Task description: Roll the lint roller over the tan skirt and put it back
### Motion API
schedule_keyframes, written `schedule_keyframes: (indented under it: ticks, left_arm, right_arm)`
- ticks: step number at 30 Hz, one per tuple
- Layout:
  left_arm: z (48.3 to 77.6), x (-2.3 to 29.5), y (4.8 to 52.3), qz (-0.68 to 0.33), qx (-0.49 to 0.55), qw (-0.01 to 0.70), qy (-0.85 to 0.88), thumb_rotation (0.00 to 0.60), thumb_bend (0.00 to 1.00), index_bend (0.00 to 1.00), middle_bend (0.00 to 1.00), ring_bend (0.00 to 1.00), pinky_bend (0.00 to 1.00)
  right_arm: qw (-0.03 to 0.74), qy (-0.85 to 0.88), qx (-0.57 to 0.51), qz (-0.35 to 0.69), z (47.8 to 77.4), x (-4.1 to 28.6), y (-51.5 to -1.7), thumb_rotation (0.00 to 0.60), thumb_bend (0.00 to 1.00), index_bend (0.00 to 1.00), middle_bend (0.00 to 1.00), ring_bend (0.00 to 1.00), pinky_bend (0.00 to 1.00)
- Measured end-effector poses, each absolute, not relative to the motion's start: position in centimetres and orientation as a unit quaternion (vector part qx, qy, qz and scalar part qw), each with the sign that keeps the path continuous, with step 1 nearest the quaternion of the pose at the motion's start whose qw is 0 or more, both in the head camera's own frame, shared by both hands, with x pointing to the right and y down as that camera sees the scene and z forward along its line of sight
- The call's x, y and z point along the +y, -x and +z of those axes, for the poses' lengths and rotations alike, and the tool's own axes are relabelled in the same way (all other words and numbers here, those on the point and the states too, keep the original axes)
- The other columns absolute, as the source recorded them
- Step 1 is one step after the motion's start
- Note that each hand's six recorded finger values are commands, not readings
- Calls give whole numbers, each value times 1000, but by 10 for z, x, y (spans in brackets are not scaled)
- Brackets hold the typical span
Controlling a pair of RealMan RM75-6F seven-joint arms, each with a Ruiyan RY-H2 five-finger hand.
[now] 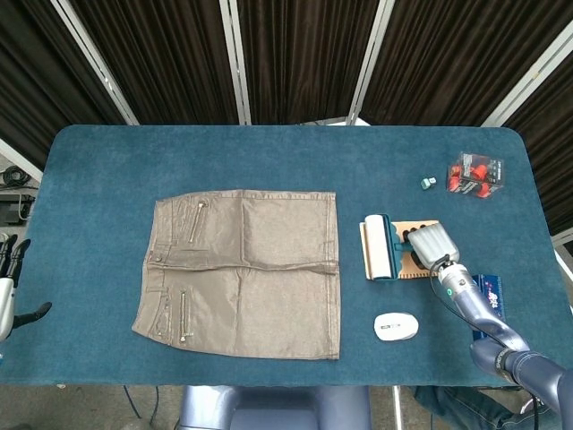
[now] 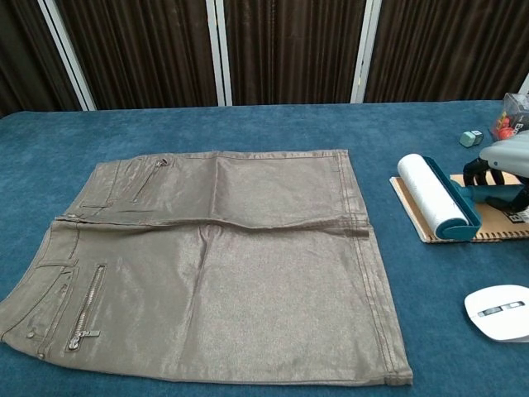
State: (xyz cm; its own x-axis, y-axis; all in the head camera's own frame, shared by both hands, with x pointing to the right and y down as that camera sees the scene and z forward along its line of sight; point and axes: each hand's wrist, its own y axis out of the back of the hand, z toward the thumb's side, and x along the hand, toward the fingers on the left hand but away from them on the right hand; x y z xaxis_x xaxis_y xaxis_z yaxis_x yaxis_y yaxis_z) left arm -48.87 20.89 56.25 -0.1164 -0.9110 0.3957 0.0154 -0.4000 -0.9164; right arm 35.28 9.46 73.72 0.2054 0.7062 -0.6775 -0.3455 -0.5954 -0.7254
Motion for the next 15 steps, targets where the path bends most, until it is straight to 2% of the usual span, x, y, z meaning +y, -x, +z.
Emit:
schedule_keyframes:
  ticks: [9,15]
  left_arm:
    - [562,208,487,-624,408,362,559,600,0,0,0,0,0]
    - [564,205,489,-624,408,354,565,600,0,0,0,0,0]
  right_arm:
    - [454,669,-168,565,707,84,-332,600,730,538,576,476,562]
    - [490,675,-157,529,684,75,-298,600,738,542,577,479,562]
